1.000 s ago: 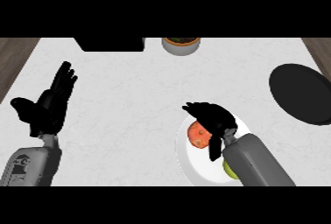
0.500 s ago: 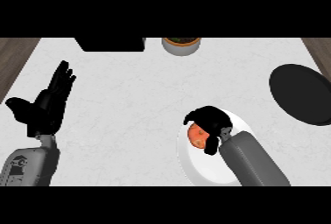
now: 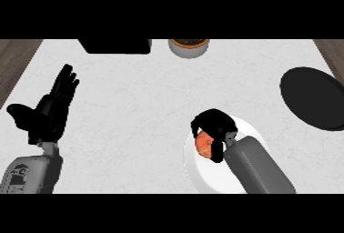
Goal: Pick the squash from the plate and place it in the pan
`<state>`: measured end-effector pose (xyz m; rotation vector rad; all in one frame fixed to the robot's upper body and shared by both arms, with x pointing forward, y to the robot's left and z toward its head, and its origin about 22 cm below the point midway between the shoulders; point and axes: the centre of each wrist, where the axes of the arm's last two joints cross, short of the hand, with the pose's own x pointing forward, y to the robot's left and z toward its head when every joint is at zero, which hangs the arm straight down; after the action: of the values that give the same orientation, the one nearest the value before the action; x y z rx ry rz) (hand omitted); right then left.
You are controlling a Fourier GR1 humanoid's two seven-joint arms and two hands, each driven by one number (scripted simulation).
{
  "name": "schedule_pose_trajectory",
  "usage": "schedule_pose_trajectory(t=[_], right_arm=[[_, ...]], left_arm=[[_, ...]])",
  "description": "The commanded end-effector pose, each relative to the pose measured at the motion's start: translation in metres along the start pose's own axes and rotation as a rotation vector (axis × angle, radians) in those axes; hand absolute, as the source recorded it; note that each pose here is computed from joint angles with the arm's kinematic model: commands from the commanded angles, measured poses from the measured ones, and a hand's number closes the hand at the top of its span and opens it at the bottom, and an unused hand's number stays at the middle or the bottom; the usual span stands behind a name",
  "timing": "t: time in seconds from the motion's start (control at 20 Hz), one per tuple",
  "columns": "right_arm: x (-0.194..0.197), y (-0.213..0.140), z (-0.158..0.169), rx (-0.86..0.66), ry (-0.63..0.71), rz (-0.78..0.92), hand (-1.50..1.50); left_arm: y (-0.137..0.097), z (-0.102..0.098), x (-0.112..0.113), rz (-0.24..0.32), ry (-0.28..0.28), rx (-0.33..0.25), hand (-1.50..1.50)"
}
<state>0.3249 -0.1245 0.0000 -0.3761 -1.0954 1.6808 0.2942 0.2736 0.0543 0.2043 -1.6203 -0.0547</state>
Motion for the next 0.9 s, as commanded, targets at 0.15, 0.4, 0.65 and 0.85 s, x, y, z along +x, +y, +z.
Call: schedule_pose_trajectory(t=[0.15, 0.4, 0.65, 0.85], right_arm=[[-0.034, -0.005, -0.004, -0.138, 0.552, -0.346, 1.50], [-0.011, -0.048, -0.009, -0.441, 0.691, -0.332, 1.50], [0.028, -0.061, 0.001, -0.782, 0.717, -0.232, 1.50], [0.039, -0.105, 0.027, -0.931, 0.727, -0.281, 1.50]], left_arm=[[0.005, 0.003, -0.006, 0.015, 0.002, 0.000, 0.00], [-0.005, -0.008, 0.000, -0.009, -0.007, -0.013, 0.00], [0.004, 0.000, -0.012, -0.004, 0.004, -0.012, 0.00], [0.003, 0.000, -0.013, 0.017, 0.020, 0.016, 0.00]])
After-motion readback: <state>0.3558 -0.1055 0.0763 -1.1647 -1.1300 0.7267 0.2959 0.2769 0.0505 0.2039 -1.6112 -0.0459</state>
